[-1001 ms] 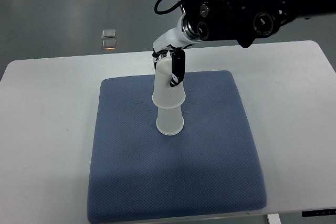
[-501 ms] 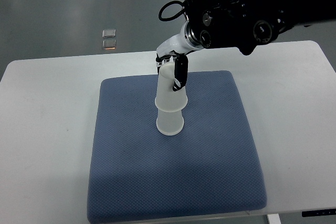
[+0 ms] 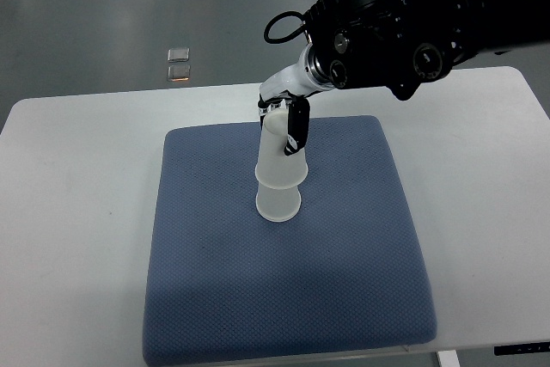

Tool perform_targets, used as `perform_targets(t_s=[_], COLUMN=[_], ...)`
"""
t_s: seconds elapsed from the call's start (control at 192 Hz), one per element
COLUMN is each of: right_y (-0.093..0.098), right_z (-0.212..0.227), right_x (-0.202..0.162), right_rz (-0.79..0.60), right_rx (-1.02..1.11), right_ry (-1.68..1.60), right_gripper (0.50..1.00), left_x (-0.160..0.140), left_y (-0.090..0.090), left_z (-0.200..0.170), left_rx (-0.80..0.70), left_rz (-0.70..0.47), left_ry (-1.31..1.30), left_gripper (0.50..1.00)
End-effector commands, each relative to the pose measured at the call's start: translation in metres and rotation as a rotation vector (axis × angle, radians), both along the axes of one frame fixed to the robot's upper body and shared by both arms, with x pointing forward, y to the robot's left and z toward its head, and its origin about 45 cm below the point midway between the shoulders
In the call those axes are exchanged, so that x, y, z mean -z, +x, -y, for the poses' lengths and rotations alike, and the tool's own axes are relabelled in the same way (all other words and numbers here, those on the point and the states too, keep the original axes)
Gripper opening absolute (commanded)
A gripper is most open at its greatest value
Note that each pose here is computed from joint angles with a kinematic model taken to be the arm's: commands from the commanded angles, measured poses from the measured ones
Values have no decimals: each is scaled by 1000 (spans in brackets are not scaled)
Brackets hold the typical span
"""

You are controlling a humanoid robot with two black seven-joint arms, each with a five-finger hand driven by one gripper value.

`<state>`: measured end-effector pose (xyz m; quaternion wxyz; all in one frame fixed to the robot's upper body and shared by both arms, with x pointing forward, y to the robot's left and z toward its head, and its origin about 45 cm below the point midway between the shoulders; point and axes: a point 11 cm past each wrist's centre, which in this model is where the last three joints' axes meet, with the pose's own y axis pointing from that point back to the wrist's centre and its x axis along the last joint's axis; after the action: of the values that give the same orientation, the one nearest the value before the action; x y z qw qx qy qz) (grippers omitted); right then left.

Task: Stack paper cups
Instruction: 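Lower the held cup with the right hand onto the cup on the pad, then open the right hand and release the stacked cup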

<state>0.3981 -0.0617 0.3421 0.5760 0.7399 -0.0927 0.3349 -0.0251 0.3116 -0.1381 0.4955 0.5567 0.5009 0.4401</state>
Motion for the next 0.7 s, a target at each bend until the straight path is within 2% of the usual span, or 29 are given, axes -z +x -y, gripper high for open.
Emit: perform_targets(t_s=[0.0,0.193,0.318,0.694], right_y=[1,1,0,0], right_z=[1,4,5,6], right_x=[4,10,14,21], right_rz=[3,-4,-11,-19], right_rx=[7,15,17,25], right_ry=[5,7,7,16], right_gripper=[695,707,746,787], left_x=[0,0,0,0], left_y=[0,0,0,0], left_z=[0,0,0,0], left_rx=[0,0,0,0], left_rz=[1,0,0,0], left_ry=[0,0,0,0], left_gripper=[1000,1000,1000,1000])
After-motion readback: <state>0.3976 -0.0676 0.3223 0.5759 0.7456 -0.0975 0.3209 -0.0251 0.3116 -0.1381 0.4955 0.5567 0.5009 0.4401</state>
